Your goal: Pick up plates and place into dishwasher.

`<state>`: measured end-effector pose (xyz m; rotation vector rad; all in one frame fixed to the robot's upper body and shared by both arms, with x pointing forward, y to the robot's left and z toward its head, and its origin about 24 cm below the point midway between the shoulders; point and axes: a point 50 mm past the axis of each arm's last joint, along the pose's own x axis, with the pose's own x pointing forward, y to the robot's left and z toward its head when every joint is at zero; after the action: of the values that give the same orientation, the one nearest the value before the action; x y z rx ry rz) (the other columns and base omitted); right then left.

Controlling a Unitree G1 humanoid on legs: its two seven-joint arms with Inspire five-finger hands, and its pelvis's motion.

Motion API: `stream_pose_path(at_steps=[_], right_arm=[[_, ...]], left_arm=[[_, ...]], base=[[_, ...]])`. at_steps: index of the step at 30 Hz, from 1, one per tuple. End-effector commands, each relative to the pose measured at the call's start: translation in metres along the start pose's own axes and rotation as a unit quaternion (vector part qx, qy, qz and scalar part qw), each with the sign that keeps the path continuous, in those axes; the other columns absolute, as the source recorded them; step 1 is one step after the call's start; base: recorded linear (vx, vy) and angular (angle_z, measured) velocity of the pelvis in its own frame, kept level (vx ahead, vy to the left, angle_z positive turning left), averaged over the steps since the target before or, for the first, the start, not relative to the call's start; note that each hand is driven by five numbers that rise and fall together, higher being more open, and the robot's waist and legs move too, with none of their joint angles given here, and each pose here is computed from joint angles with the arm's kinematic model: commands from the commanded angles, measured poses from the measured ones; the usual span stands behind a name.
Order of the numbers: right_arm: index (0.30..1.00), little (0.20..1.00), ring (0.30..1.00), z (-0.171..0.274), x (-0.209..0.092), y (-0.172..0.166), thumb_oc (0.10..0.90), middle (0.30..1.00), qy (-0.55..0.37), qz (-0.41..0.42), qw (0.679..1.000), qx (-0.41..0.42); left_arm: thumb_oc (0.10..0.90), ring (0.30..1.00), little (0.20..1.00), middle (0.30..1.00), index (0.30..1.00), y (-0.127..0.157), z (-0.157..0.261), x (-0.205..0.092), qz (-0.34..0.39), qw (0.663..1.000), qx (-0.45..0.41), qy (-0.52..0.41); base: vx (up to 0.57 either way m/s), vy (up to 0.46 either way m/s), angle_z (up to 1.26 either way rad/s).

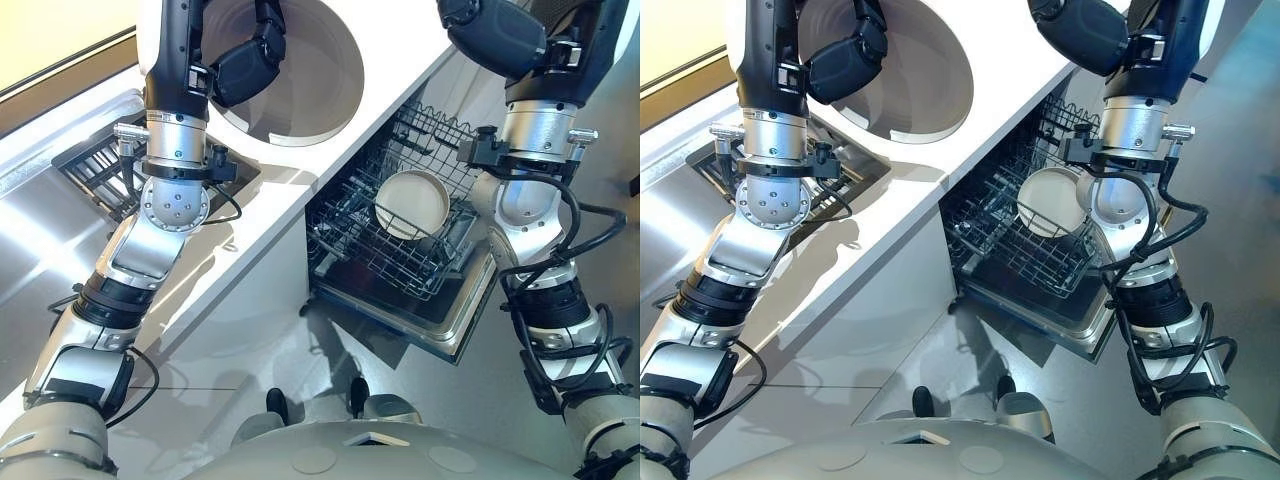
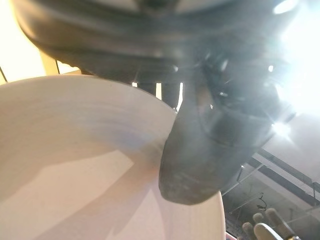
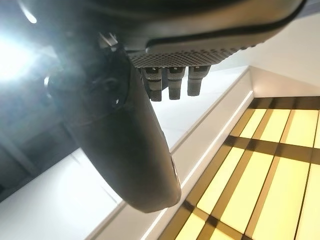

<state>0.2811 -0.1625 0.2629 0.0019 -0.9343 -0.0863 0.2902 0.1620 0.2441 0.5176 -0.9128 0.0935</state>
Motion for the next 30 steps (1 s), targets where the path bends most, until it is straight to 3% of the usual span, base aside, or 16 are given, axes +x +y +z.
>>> stream_pose_path(at_steps=[1, 5, 10, 19, 30], right_arm=[[0.9, 0.9, 0.9, 0.021, 0.011, 0.008, 0.8, 0.9, -0.029, 0.054, 0.994, 0.096], [0.9, 0.9, 0.9, 0.005, -0.001, 0.018, 0.8, 0.9, 0.061, 0.091, 0.966, 0.236], [0.9, 0.9, 0.9, 0.002, -0.011, 0.028, 0.8, 0.9, 0.103, 0.122, 0.931, 0.33], [0.9, 0.9, 0.9, -0.009, -0.022, 0.039, 0.8, 0.9, 0.158, 0.172, 0.906, 0.353], [0.9, 0.9, 0.9, -0.027, -0.041, 0.067, 0.8, 0.9, 0.234, 0.234, 0.878, 0.346]], left_arm=[[0.1, 0.3, 0.2, 0.3, 0.3, 0.027, 0.026, 0.023, 0.053, 0.995, 0.008, -0.088], [0.1, 0.3, 0.2, 0.3, 0.3, 0.028, 0.021, 0.021, 0.055, 0.995, 0.022, -0.086], [0.1, 0.3, 0.2, 0.3, 0.3, 0.034, 0.013, 0.026, 0.061, 0.994, 0.051, -0.076], [0.1, 0.3, 0.2, 0.3, 0.3, 0.035, 0.0, 0.032, 0.06, 0.994, 0.072, -0.051], [0.1, 0.3, 0.2, 0.3, 0.3, 0.017, -0.001, 0.03, 0.037, 0.997, 0.05, -0.047]], base=[[0.0, 0.0, 0.0], [0.0, 0.0, 0.0], [0.0, 0.0, 0.0], [0.0, -0.012, -0.07], [0.0, -0.002, -0.01]])
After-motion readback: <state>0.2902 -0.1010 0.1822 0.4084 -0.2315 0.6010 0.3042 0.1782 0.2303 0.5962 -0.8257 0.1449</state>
